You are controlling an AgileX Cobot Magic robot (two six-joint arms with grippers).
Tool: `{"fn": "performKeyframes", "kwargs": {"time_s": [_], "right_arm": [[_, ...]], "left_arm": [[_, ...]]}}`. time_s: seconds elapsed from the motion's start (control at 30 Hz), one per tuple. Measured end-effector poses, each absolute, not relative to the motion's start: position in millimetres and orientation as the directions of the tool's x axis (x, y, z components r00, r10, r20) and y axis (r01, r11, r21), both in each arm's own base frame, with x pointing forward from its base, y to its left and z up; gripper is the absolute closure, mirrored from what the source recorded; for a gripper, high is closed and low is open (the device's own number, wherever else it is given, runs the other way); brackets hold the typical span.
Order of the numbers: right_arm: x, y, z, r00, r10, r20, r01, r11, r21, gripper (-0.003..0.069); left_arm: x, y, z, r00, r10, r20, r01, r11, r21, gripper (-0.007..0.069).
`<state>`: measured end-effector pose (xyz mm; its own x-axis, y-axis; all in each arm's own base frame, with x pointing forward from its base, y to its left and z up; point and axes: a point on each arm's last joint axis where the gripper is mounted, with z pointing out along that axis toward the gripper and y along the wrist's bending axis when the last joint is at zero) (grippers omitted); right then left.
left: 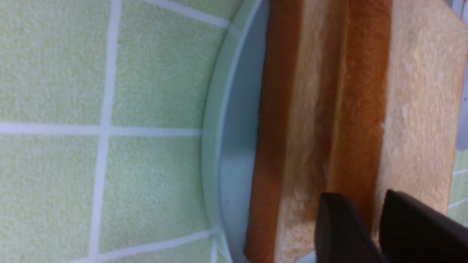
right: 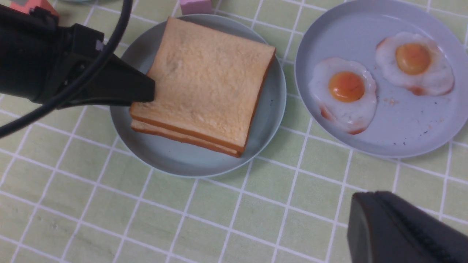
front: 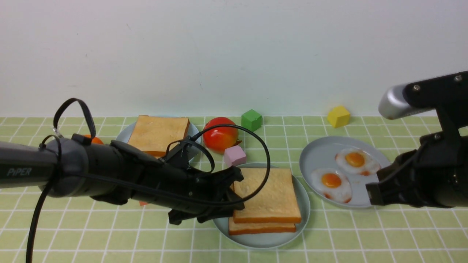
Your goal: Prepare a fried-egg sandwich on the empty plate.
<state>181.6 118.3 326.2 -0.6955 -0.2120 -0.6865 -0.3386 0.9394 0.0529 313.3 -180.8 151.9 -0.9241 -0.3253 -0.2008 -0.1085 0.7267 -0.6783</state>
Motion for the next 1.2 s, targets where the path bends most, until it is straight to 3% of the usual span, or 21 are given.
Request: {"fn": "performKeyframes", "kwargs": {"time_s": [0.27, 0.4, 0.5, 0.8, 1.0, 1.03, 1.2], "right_arm": [[181.5, 118.5, 326.2, -0.700, -0.202, -0.686, -0.333, 0.941, 0.063, 0.0617], [180.3, 117.2, 325.1, -0.714, -0.201, -0.671, -0.323, 0.945, 0.060, 0.0595], [177.6, 114.4, 324.5, -0.731, -0.202, -0.652, -0.310, 0.949, 0.053, 0.0583], [156.2, 99.0, 329.4, -0.786, -0.109, -0.608, -0.223, 0.968, 0.114, 0.0568], [133.1, 83.3, 320.1, -0.740, -0.079, -0.668, -0.247, 0.956, 0.160, 0.0565], [123.6, 75.4, 311.7, -0.723, -0.081, -0.686, -0.255, 0.954, 0.155, 0.0564], [91.5, 50.6, 294.2, -0.636, -0.068, -0.769, -0.299, 0.940, 0.164, 0.0572]], "left_arm": [[307.7, -183.0, 155.2, -0.948, -0.257, -0.186, -0.061, 0.724, -0.687, 0.0104], [303.1, -178.4, 166.3, -0.957, -0.172, -0.233, 0.025, 0.752, -0.659, 0.0039], [297.9, -171.2, 179.3, -0.954, -0.076, -0.288, 0.124, 0.778, -0.616, 0.0039], [272.8, -152.3, 233.7, -0.924, 0.050, -0.380, 0.270, 0.789, -0.551, 0.0152], [237.6, -139.4, 272.9, -0.913, 0.046, -0.405, 0.288, 0.776, -0.561, 0.0358], [222.2, -133.1, 280.3, -0.918, -0.003, -0.397, 0.249, 0.774, -0.582, 0.0430], [169.1, -112.5, 283.4, -0.919, -0.076, -0.386, 0.198, 0.760, -0.619, 0.0615]]}}
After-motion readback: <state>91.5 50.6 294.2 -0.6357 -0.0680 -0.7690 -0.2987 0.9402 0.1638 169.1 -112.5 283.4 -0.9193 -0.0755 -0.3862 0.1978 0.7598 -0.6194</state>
